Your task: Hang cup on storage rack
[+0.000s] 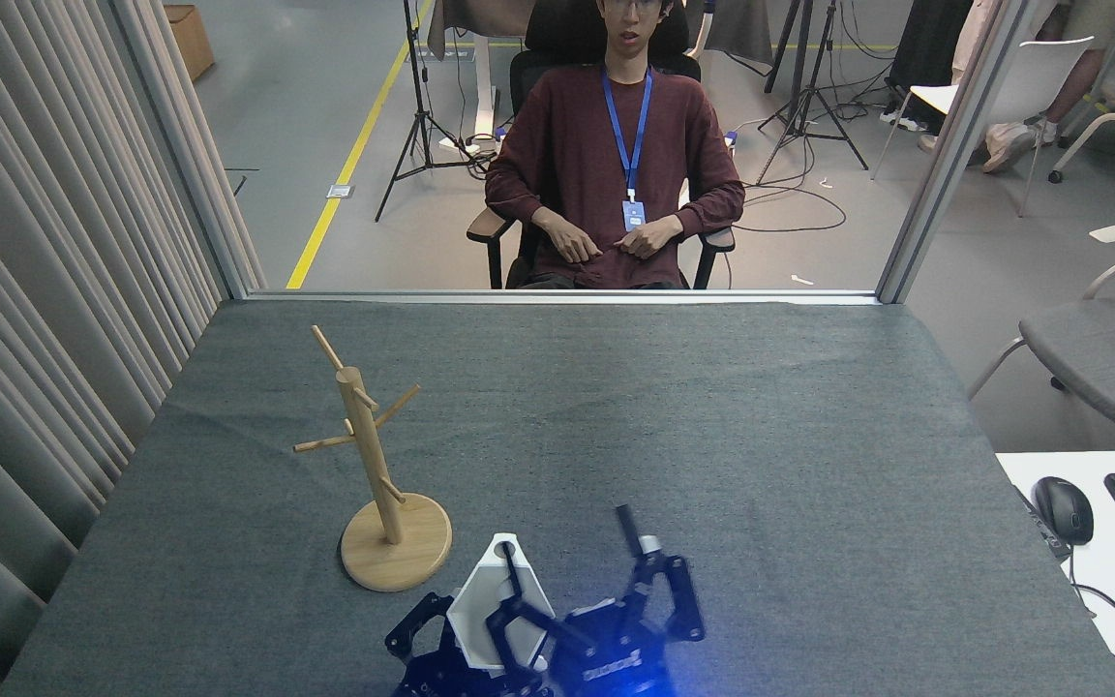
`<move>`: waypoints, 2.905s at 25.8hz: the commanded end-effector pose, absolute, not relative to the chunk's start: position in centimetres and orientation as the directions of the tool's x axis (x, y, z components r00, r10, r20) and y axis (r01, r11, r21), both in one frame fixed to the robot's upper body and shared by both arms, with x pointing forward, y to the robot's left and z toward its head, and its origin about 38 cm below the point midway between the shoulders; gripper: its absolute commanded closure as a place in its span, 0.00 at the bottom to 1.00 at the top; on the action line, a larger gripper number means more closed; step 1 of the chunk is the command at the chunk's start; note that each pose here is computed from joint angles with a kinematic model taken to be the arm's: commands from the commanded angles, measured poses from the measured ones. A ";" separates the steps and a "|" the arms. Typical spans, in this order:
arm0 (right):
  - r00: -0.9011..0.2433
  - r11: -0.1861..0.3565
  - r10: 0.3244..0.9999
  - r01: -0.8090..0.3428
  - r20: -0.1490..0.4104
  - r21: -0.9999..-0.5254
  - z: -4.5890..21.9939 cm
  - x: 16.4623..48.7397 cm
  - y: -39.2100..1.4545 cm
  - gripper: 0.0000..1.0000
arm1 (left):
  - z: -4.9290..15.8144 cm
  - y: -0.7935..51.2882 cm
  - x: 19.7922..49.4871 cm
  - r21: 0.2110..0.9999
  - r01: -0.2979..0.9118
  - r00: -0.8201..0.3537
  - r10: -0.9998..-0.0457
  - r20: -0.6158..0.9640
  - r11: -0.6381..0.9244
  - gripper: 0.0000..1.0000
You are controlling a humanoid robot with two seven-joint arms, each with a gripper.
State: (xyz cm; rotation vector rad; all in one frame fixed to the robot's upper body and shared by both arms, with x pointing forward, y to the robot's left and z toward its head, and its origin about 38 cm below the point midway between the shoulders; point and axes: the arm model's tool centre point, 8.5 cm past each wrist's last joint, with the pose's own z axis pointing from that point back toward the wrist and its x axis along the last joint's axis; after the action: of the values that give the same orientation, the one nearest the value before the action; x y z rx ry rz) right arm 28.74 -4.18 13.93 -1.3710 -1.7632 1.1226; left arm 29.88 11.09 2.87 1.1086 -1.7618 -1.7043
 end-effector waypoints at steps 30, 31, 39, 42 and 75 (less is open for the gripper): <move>-0.045 -0.021 0.999 0.061 -0.024 -0.998 1.7 28.6 -24.7 0.02 | 5.7 27.6 34.1 0.886 -0.237 0.084 -0.916 -0.391 -0.400 0.50; -0.045 -0.023 0.999 0.061 -0.025 -0.998 1.7 28.6 -24.7 0.02 | 5.3 27.5 34.3 0.872 -0.227 0.077 -0.901 -0.428 -0.434 0.50; -0.044 -0.018 0.999 0.061 -0.021 -0.998 1.6 28.5 -24.7 0.02 | 5.1 27.3 37.1 0.819 -0.207 0.084 -0.844 -0.530 -0.535 0.52; -0.045 -0.019 0.999 0.065 -0.022 -0.998 1.6 28.6 -24.7 0.02 | 4.9 27.4 37.3 0.822 -0.201 0.085 -0.846 -0.527 -0.532 0.52; -0.047 -0.010 0.999 0.071 -0.013 -0.997 1.5 28.7 -24.6 0.02 | 4.5 26.8 40.4 0.684 -0.186 0.081 -0.704 -0.705 -0.706 0.51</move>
State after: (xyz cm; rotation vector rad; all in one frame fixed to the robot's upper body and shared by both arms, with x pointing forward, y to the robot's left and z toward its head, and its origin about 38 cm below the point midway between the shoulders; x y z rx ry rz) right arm 28.66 -24.64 1.49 -1.2492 -1.2893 1.2182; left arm 40.25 26.94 4.54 1.9369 -0.8920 -1.6560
